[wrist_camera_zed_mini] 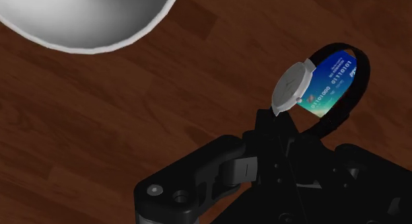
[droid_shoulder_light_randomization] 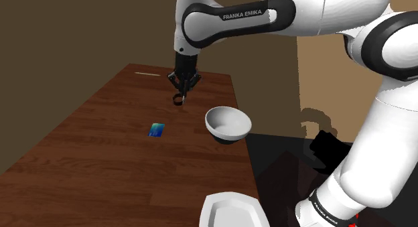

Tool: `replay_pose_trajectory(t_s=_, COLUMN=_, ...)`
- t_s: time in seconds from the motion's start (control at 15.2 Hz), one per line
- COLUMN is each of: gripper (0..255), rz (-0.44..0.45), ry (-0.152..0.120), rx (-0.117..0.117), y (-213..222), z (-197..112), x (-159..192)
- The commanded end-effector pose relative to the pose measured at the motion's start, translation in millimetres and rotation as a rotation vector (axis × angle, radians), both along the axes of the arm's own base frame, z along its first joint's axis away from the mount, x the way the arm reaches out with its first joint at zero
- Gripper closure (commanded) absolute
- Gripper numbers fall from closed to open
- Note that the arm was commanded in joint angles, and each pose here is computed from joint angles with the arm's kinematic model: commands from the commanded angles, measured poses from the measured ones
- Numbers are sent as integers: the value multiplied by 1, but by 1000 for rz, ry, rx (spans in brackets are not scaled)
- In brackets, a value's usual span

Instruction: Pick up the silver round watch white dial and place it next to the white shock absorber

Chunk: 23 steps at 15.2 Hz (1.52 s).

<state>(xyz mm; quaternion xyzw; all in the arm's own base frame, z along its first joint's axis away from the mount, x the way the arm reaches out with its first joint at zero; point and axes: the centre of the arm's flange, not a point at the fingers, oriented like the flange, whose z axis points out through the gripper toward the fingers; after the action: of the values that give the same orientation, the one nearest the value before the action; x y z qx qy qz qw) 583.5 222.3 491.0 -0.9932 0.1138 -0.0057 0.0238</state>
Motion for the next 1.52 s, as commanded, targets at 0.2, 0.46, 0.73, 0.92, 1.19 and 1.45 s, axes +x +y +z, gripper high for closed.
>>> replay_pose_trajectory(t_s=0.2, gripper=255, rz=2, ry=0, rx=0, y=-60, z=-1, x=26)
replay_pose_trajectory(t_s=0.46, gripper=255, rz=2, ry=0, rx=0, y=-109, z=-1, x=46)
replay_pose_trajectory(t_s=0.73, gripper=255, rz=2, ry=0, rx=0, y=-158, z=-1, x=66)
replay_pose_trajectory(t_s=0.92, gripper=255, rz=2, ry=0, rx=0, y=-194, z=-1, x=81)
replay_pose_trajectory(t_s=1.19, gripper=255, rz=2, ry=0, rx=0, y=-243, z=-1, x=101)
replay_pose_trajectory(t_s=1.45, gripper=255, rz=2, ry=0, rx=0, y=-282, z=-6, x=117)
